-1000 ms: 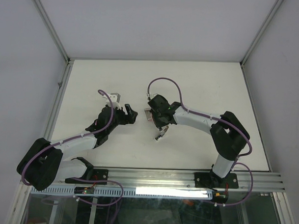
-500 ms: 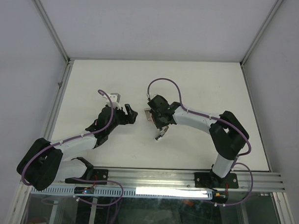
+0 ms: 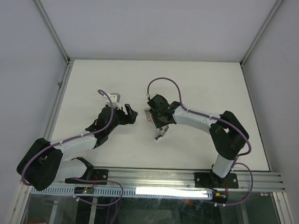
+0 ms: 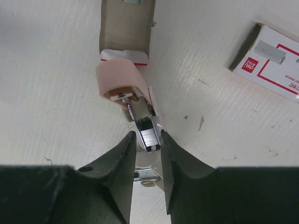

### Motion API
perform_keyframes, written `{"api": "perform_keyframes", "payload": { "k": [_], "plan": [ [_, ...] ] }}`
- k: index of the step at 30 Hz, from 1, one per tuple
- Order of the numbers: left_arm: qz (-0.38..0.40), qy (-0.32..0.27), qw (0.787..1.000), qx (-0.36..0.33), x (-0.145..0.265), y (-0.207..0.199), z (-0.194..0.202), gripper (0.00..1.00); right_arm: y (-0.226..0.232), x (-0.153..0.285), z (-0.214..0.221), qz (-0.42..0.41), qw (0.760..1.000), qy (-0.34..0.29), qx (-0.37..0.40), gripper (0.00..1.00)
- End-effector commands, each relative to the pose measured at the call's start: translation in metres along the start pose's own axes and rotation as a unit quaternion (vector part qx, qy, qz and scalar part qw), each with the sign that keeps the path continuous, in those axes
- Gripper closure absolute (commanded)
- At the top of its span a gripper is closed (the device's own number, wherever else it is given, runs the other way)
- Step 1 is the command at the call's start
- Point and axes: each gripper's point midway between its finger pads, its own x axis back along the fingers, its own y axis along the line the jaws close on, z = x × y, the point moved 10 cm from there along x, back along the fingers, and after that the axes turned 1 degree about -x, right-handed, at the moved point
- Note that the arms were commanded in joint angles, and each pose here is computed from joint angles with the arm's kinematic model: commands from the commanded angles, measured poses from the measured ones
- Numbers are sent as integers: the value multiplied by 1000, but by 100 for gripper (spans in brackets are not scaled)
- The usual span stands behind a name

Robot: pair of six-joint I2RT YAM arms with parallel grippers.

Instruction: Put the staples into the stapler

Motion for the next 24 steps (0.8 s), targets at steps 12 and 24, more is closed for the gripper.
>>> {"api": "perform_keyframes", "payload": {
  "k": [12, 24],
  "plan": [
    [23, -25, 999, 6, -4, -7, -9, 20, 11, 62, -65, -54, 988, -147, -2, 62],
    [-3, -52, 999, 11, 3, 1, -8, 20, 32, 2, -109, -39, 992, -123, 9, 62]
  ]
}}
